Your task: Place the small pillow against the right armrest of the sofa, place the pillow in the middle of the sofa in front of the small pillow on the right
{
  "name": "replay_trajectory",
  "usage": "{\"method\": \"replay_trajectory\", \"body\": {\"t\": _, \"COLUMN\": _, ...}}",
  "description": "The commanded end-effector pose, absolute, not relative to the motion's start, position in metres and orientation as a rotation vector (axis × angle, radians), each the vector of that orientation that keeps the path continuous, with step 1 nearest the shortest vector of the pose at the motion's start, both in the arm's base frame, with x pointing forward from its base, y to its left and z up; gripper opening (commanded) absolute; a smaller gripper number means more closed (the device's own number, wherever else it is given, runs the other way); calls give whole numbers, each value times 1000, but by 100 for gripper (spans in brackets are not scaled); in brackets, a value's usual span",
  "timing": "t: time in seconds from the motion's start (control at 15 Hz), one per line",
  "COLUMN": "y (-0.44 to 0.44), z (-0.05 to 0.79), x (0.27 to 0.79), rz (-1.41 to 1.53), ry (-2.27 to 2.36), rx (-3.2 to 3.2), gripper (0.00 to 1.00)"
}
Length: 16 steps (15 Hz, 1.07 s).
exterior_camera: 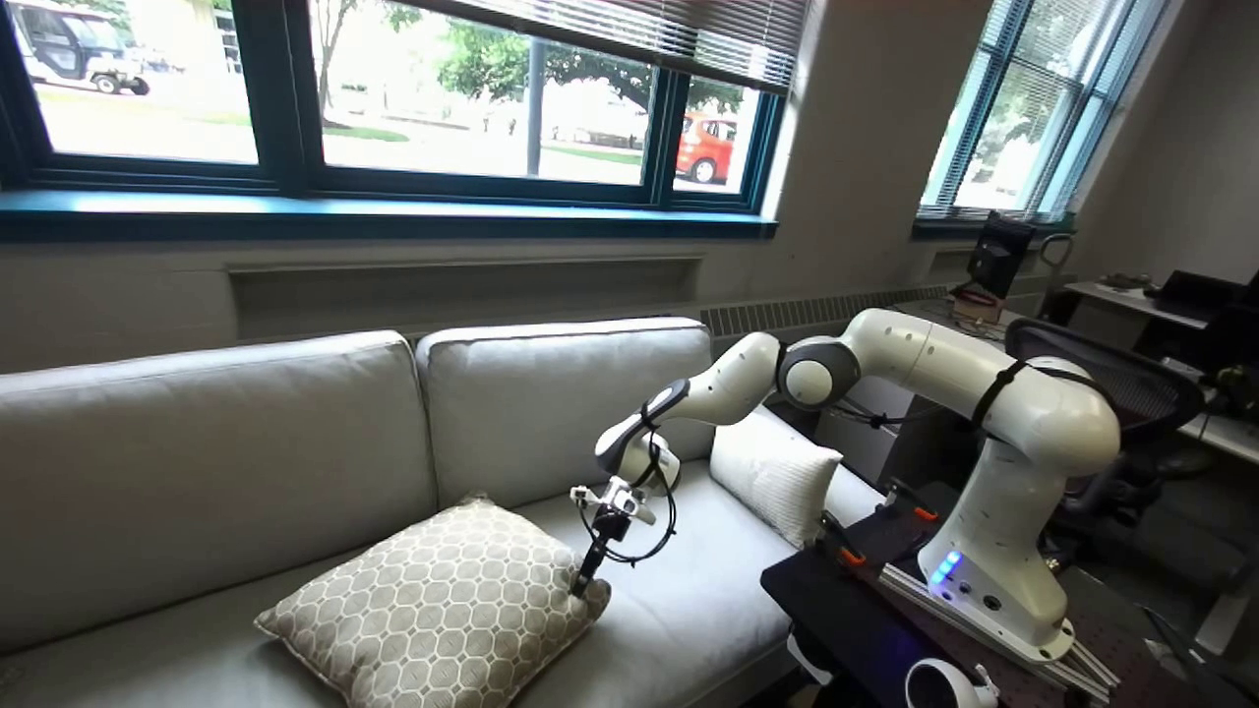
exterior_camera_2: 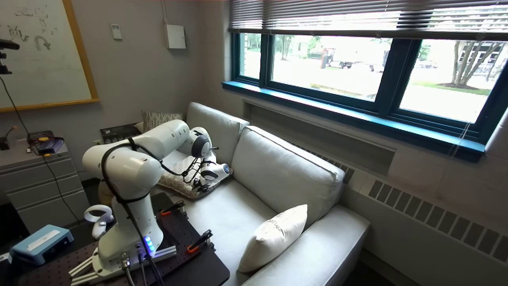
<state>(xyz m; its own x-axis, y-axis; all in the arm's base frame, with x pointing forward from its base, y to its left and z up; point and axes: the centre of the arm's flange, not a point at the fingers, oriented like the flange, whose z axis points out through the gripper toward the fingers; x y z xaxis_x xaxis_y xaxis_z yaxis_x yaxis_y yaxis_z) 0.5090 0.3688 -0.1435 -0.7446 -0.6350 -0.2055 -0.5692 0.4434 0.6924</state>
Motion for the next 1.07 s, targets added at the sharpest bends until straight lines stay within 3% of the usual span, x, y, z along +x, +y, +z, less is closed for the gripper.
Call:
{"method": "replay_trajectory", "body": {"t": 0.0, "y": 414, "z": -183, "x": 538, "rz": -1306, "ry": -2535, "rx": 1135, "gripper": 1}}
{"method": "replay_trajectory", "body": {"t": 0.53, "y": 397, "z": -114, "x": 529, "rz": -1437, "ry": -2298, "rx": 1507, "gripper": 2}}
{"method": "replay_trajectory", "body": {"t": 1.0, "y": 292, "z": -70, "x": 493, "rz": -1489, "ry": -2588, "rx": 1612, "gripper": 2}}
